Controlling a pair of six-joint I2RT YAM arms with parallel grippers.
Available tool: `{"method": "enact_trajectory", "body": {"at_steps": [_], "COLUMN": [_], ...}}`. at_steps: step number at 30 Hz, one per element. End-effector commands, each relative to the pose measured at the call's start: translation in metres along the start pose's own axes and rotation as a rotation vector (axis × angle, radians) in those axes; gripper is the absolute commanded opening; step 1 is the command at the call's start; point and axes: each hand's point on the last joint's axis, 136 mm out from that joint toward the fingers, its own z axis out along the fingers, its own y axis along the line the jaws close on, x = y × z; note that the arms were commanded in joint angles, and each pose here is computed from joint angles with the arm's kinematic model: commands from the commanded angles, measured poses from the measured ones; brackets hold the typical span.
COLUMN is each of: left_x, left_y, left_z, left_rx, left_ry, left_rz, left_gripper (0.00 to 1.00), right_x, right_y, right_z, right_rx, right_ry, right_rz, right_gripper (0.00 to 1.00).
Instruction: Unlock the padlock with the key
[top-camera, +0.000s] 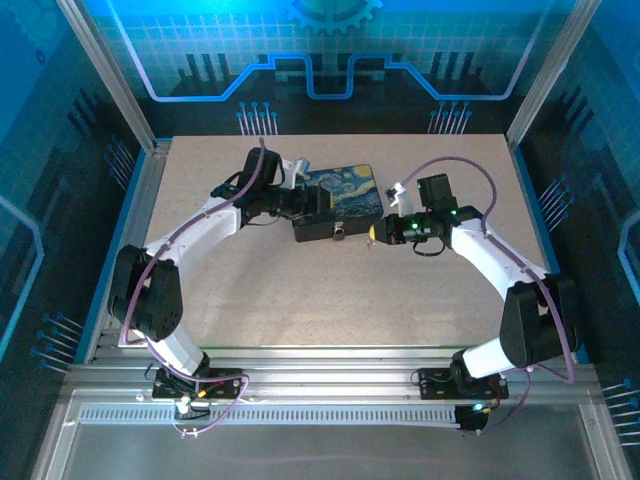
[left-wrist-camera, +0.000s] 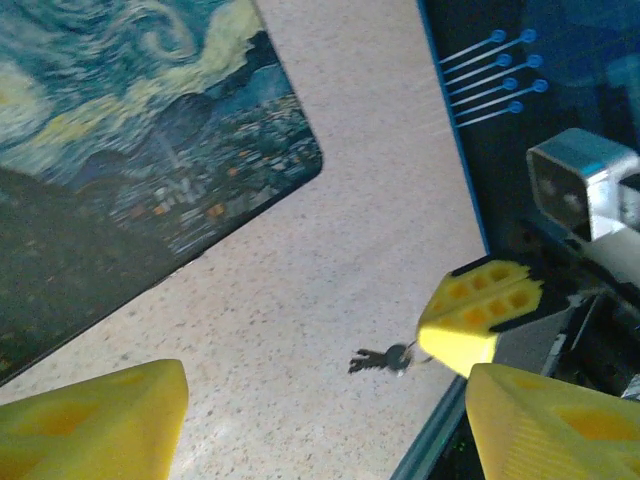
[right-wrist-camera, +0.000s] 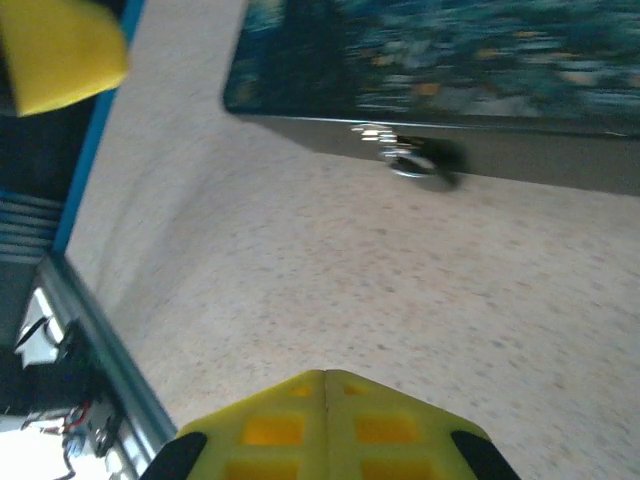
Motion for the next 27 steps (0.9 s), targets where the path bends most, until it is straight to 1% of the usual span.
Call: {"method": "enact_trajectory", "body": {"at_steps": [1, 3, 7, 9, 12, 14, 16, 18, 22, 27], "left_x": [0.008, 0.013, 0.029, 0.035, 0.044, 0.049, 0.051, 0.050, 0.045, 0.038], "left_y": [-0.008, -0.007, 0.004, 0.006, 0.009, 0.016, 0.024, 0.026, 0.031, 0.039], "left_z": [0.010, 0.013, 0.019, 0.021, 0.025, 0.025, 0.022, 0.018, 0.008, 0.000], "left_rx": [0.101, 0.122, 0.130, 0.138, 0.137, 0.103, 0.049, 0.014, -0.047, -0.112], "left_ry": [0.045, 0.064, 0.096, 0.103, 0.116, 0.120, 0.112, 0.102, 0.082, 0.056], "left_rz": [-0.028, -0.043, -0.091, -0.109, -0.129, -0.138, -0.138, -0.127, -0.110, -0.099], "left_gripper": [0.69, 0.64, 0.50, 0.46, 0.43, 0.43, 0.46, 0.48, 0.52, 0.53], "right_x": [-0.006, -0.007, -0.009, -0.013, -0.017, -0.012, 0.002, 0.019, 0.049, 0.074], "right_y": [0.025, 0.021, 0.025, 0.026, 0.014, -0.001, -0.023, -0.038, -0.054, -0.068], "right_z": [0.006, 0.010, 0.014, 0.015, 0.020, 0.025, 0.029, 0.033, 0.040, 0.038], "right_rx": [-0.142, -0.129, -0.182, -0.190, -0.127, -0.057, 0.042, 0.101, 0.141, 0.212], "right_ry": [-0.004, -0.001, 0.002, -0.008, 0.003, 0.048, 0.116, 0.165, 0.201, 0.227], "right_rz": [-0.132, -0.127, -0.119, -0.106, -0.043, 0.015, 0.075, 0.109, 0.173, 0.220], "right_gripper": [0.07, 0.06, 0.06, 0.06, 0.07, 0.08, 0.09, 0.10, 0.10, 0.11]}}
